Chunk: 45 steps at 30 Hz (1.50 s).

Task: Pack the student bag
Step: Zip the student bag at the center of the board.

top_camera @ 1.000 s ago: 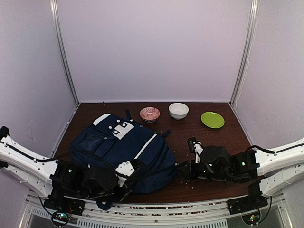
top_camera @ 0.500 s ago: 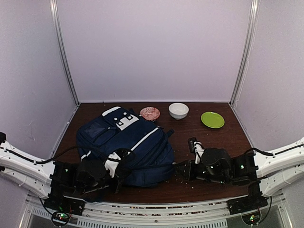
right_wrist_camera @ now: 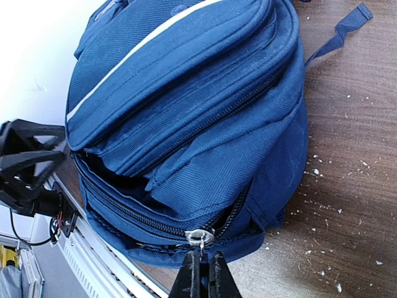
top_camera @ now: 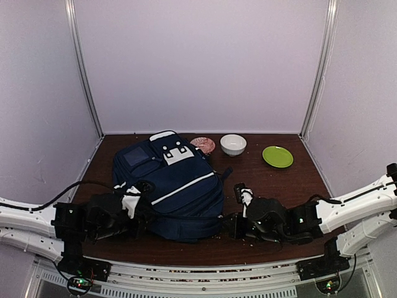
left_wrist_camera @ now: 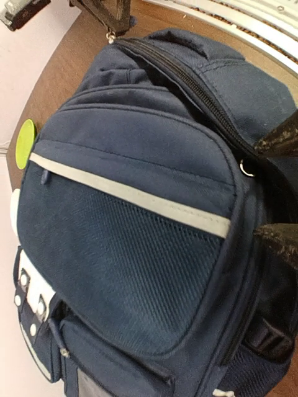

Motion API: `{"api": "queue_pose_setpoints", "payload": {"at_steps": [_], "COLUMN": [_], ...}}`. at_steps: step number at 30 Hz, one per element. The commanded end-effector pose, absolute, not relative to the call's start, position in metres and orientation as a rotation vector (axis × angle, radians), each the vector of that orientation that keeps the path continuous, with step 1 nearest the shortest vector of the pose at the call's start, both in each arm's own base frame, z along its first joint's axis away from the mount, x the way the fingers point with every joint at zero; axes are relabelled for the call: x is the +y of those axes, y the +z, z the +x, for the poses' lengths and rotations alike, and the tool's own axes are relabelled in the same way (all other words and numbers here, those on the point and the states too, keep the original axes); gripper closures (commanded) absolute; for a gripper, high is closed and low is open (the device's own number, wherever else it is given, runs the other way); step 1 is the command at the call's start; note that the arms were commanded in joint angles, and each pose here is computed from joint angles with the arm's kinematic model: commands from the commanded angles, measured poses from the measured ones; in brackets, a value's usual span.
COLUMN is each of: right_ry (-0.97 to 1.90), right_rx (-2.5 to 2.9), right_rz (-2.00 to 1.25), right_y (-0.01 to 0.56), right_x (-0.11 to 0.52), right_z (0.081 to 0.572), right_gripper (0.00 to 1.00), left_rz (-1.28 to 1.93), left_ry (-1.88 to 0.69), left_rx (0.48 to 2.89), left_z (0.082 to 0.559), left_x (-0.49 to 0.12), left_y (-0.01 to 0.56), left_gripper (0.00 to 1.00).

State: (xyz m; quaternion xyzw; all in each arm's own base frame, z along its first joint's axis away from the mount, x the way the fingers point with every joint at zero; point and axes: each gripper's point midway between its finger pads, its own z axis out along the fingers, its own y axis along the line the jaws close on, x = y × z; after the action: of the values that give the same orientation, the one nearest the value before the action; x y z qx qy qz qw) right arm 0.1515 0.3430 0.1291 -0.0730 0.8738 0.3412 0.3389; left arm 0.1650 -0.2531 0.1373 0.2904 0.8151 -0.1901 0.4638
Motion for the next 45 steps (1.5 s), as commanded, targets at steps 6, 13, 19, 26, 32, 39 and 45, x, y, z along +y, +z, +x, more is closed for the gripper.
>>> {"api": "queue_pose_setpoints", "payload": {"at_steps": [6, 13, 19, 26, 32, 39, 45], "right_ry": [0.954, 1.018, 1.046, 1.090, 1.126, 1.123, 1.132], "right_rx": [2.233, 2.226, 2.233, 2.226, 2.205, 2.192, 2.177], "right_rz": [-0.275, -0.353, -0.389, -0.422, -0.465, -0.469, -0.464], "right_y": [0.157, 0.166, 0.166, 0.168, 0.177, 0.183, 0.189], "right_x": [0.374, 0.401, 0.404, 0.411, 0.418, 0.413, 0.411], "right_z": [0.148, 0.142, 0.134, 0.122, 0.111, 0.108, 0.108], "right_gripper": [1.00, 1.00, 1.00, 1.00, 1.00, 1.00, 1.00], "left_rz": [0.819, 1.114, 1.229, 1.302, 1.293, 1.248, 1.247], "left_ry": [-0.669, -0.515, -0.496, -0.486, -0.403, -0.306, -0.252], "left_rx": [1.866, 1.811, 1.750, 1.732, 1.777, 1.817, 1.874], "left_z": [0.123, 0.109, 0.108, 0.109, 0.121, 0.130, 0.130], "left_x": [-0.246, -0.323, -0.367, -0.395, -0.395, -0.369, -0.348], "left_y": [0.214, 0.209, 0.187, 0.177, 0.158, 0.149, 0.132], "left_gripper": [0.25, 0.25, 0.25, 0.23, 0.30, 0.67, 0.61]}}
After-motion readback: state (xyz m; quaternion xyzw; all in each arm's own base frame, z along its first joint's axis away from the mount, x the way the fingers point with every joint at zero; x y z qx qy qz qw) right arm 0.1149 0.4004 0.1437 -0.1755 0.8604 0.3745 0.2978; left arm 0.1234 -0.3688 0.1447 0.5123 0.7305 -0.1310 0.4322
